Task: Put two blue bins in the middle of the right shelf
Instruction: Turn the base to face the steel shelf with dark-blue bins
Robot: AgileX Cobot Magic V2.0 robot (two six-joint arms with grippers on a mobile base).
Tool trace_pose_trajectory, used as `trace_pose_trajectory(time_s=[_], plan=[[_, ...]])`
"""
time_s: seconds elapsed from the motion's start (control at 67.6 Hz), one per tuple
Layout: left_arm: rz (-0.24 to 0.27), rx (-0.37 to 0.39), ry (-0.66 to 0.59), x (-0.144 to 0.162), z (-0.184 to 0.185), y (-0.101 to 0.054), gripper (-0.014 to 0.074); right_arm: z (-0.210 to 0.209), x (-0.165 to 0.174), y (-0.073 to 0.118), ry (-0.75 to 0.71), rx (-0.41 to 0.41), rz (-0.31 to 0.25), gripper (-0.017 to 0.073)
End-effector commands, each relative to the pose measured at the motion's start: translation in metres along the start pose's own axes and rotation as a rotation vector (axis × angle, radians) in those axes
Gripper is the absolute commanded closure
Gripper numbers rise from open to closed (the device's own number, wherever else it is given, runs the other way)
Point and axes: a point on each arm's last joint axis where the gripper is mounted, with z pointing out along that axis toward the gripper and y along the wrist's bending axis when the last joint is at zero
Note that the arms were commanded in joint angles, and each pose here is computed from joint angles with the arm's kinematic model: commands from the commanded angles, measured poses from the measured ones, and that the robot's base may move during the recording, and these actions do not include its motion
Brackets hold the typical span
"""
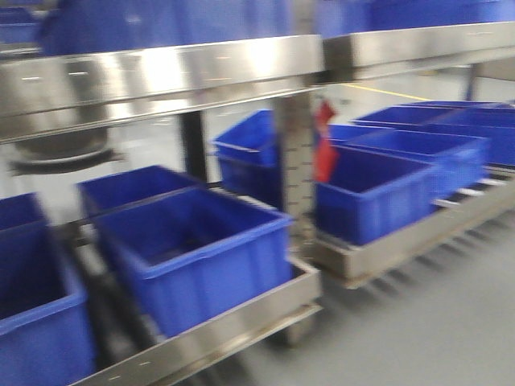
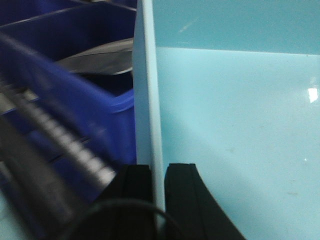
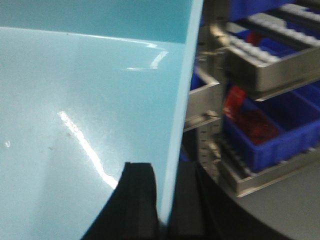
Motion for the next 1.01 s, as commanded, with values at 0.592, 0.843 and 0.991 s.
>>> trace_pose_trajectory(time_s=[0.592,0.843,0.991], plan=[[-0.023,0.045,-0.091,-0.0116,-0.0113,-0.0057,0.0704,-0.0088,-0.0085,0.0043,-0.072,-0.038,-0.003,0.0712],[-0.023,0.045,-0.091,-0.0116,-0.0113,-0.0057,0.0704,-0.0088,-0.0085,0.0043,-0.072,-0.038,-0.003,0.0712],[-0.023,0.045,-0.091,-0.0116,-0.0113,-0.0057,0.0704,-0.0088,-0.0085,0.0043,-0.072,-0.038,-0.003,0.0712]])
